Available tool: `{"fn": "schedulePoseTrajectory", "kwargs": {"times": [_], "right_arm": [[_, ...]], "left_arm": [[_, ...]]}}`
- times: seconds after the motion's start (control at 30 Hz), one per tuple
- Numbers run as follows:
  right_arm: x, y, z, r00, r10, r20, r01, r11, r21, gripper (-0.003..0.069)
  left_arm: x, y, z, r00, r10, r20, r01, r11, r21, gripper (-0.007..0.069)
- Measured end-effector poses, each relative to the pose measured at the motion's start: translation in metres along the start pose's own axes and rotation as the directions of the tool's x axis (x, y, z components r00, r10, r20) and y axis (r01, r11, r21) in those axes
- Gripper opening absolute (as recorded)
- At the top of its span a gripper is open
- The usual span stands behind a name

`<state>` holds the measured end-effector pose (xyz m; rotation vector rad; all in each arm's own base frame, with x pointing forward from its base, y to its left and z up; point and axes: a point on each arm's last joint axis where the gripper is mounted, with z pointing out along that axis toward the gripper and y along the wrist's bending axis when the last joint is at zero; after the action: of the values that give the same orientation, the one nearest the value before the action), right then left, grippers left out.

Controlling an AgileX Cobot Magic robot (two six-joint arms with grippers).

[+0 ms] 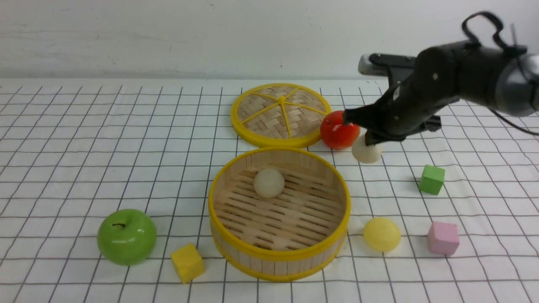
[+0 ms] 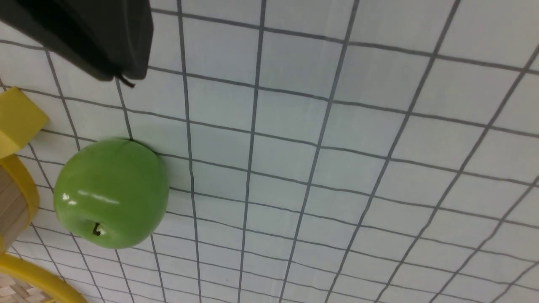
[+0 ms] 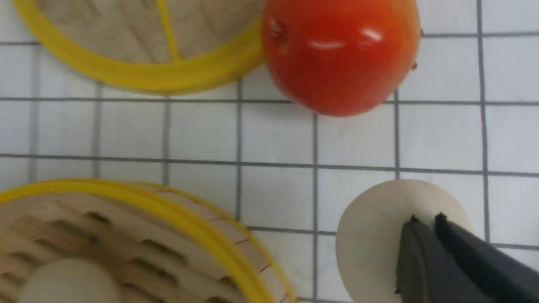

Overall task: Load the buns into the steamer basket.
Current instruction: Use the right arm to put the steamed stuffed bun into the steamer, then use the right arm to grab a steamed stuffed bun

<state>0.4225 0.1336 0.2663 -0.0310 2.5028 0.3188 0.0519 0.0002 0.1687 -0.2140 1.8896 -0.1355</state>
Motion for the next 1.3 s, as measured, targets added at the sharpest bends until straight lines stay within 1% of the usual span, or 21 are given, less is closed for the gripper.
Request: {"fn": "schedulePoseTrajectory", "kwargs": {"times": [0.07, 0.13, 0.23, 0.27, 0.37, 0.43, 0.53, 0.7, 0.83, 0.87, 0.9, 0.97, 1.07, 1.1, 1.17, 1.2, 1.27, 1.3], "right_arm": [[-0.002, 0.011, -0.016, 1.000, -0.013, 0.005, 0.013, 0.998, -0.063, 0.0000], [0.002, 0.028, -0.029, 0.999, -0.043, -0.015, 0.041, 0.989, -0.146, 0.0000], [0.015, 0.055, -0.033, 0.991, -0.114, -0.069, 0.092, 0.960, -0.264, 0.0000], [0.017, 0.059, -0.033, 0.989, -0.124, -0.074, 0.100, 0.957, -0.274, 0.0000], [0.044, 0.097, -0.023, 0.955, -0.272, -0.116, 0.209, 0.899, -0.384, 0.0000], [0.057, 0.112, -0.015, 0.935, -0.329, -0.135, 0.249, 0.877, -0.411, 0.0000], [0.071, 0.126, 0.001, 0.916, -0.370, -0.152, 0.277, 0.861, -0.427, 0.0008], [0.087, 0.132, 0.028, 0.899, -0.393, -0.192, 0.287, 0.862, -0.418, 0.0053], [0.092, 0.131, 0.038, 0.894, -0.395, -0.210, 0.286, 0.866, -0.411, 0.0148], [0.091, 0.131, 0.038, 0.895, -0.395, -0.207, 0.287, 0.866, -0.410, 0.0197], [0.091, 0.131, 0.038, 0.895, -0.395, -0.207, 0.287, 0.866, -0.410, 0.0212], [0.091, 0.131, 0.038, 0.895, -0.396, -0.205, 0.289, 0.866, -0.409, 0.0285], [0.090, 0.130, 0.031, 0.884, -0.418, -0.209, 0.311, 0.859, -0.406, 0.0380], [0.090, 0.129, 0.030, 0.881, -0.422, -0.212, 0.313, 0.858, -0.406, 0.0388], [0.087, 0.127, 0.018, 0.861, -0.462, -0.212, 0.357, 0.846, -0.396, 0.0423], [0.082, 0.123, 0.006, 0.856, -0.471, -0.213, 0.371, 0.847, -0.380, 0.0437], [0.077, 0.119, -0.006, 0.858, -0.469, -0.212, 0.376, 0.853, -0.362, 0.0444], [0.067, 0.110, -0.027, 0.869, -0.451, -0.203, 0.374, 0.868, -0.327, 0.0448]], "left_arm": [[0.000, 0.000, 0.000, 1.000, 0.000, 0.000, 0.000, 1.000, 0.000, 0.0017], [0.000, 0.000, 0.000, 1.000, 0.000, 0.000, 0.000, 1.000, 0.000, 0.0017], [0.000, 0.000, 0.000, 1.000, 0.000, 0.000, 0.000, 1.000, 0.000, 0.0017], [0.000, 0.000, 0.000, 1.000, 0.000, 0.000, 0.000, 1.000, 0.000, 0.0017], [0.000, 0.000, 0.000, 1.000, 0.000, 0.000, 0.000, 1.000, 0.000, 0.0017], [0.000, 0.000, 0.000, 1.000, 0.000, 0.000, 0.000, 1.000, 0.000, 0.0017], [0.000, 0.000, 0.000, 1.000, 0.000, 0.000, 0.000, 1.000, 0.000, 0.0017], [0.000, 0.000, 0.000, 1.000, 0.000, 0.000, 0.000, 1.000, 0.000, 0.0017], [0.000, 0.000, 0.000, 1.000, 0.000, 0.000, 0.000, 1.000, 0.000, 0.0017], [0.000, 0.000, 0.000, 1.000, 0.000, 0.000, 0.000, 1.000, 0.000, 0.0017], [0.000, 0.000, 0.000, 1.000, 0.000, 0.000, 0.000, 1.000, 0.000, 0.0017], [0.000, 0.000, 0.000, 1.000, 0.000, 0.000, 0.000, 1.000, 0.000, 0.0017], [0.000, 0.000, 0.000, 1.000, 0.000, 0.000, 0.000, 1.000, 0.000, 0.0017], [0.000, 0.000, 0.000, 1.000, 0.000, 0.000, 0.000, 1.000, 0.000, 0.0017], [0.000, 0.000, 0.000, 1.000, 0.000, 0.000, 0.000, 1.000, 0.000, 0.0017], [0.000, 0.000, 0.000, 1.000, 0.000, 0.000, 0.000, 1.000, 0.000, 0.0017], [0.000, 0.000, 0.000, 1.000, 0.000, 0.000, 0.000, 1.000, 0.000, 0.0017], [0.000, 0.000, 0.000, 1.000, 0.000, 0.000, 0.000, 1.000, 0.000, 0.0017]]}}
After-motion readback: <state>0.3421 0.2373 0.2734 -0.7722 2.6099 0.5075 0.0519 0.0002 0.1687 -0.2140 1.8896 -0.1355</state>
